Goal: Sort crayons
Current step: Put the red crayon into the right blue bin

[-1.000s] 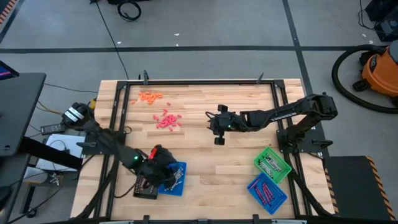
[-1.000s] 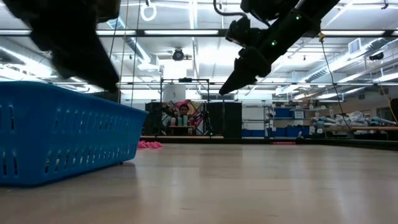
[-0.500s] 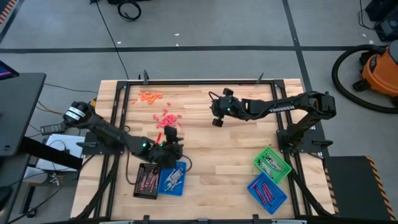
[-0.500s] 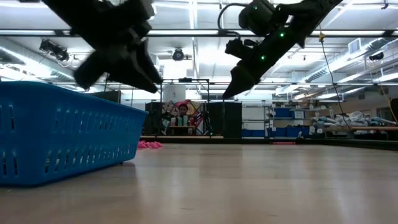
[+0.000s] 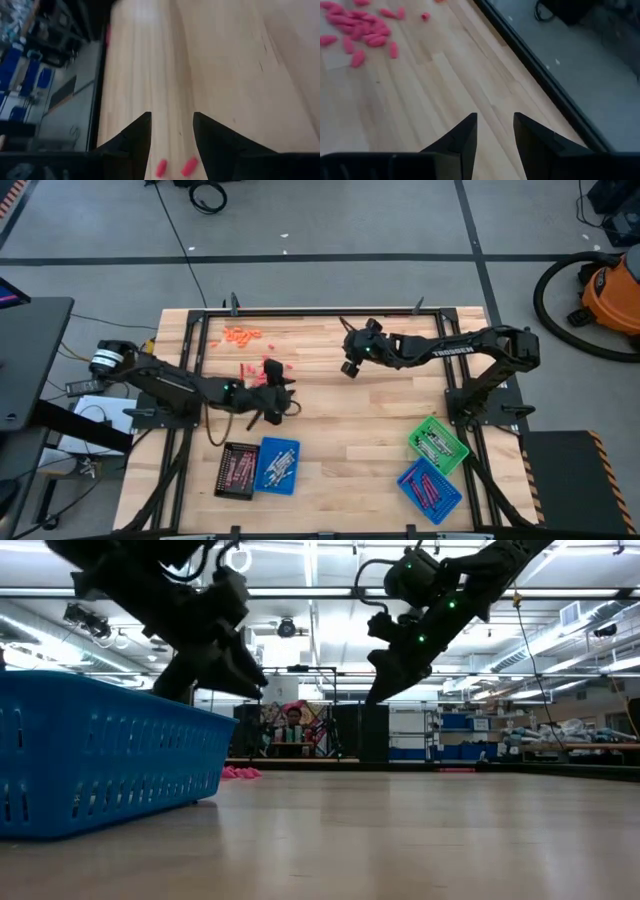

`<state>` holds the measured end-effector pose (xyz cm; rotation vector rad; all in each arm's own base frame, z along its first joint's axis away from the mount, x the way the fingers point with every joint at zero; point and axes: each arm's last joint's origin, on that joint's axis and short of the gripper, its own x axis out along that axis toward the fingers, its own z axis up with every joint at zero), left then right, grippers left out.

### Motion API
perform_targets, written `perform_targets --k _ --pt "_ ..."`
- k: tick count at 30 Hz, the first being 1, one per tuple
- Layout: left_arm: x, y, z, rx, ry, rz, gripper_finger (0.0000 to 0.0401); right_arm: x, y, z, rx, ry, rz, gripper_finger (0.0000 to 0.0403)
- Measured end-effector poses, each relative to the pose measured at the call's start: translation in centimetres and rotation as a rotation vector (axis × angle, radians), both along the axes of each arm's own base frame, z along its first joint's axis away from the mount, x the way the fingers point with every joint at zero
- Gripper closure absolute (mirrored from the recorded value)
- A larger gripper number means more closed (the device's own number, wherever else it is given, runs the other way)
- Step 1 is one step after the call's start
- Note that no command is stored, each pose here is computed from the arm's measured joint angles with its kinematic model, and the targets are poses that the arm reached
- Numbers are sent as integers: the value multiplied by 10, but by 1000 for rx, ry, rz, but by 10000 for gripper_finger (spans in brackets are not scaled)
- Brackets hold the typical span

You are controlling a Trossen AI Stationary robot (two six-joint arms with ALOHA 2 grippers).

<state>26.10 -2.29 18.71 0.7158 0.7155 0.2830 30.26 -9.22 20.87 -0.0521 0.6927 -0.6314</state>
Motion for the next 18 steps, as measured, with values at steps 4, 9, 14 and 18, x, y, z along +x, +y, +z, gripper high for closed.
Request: perform_targets --k 4,9,14,18 --pt "-12 18 3 -26 -110 -49 246 -5 -8 -2 61 -22 -83 275" --pt "-25 46 3 -39 -250 -60 246 -7 -12 -3 98 -47 -135 285" --pt "-33 69 1 -94 -361 -72 246 -12 -19 -6 131 -50 -227 287" --pt "-41 82 -5 -113 -383 -46 246 -17 -28 -10 167 -54 -296 287"
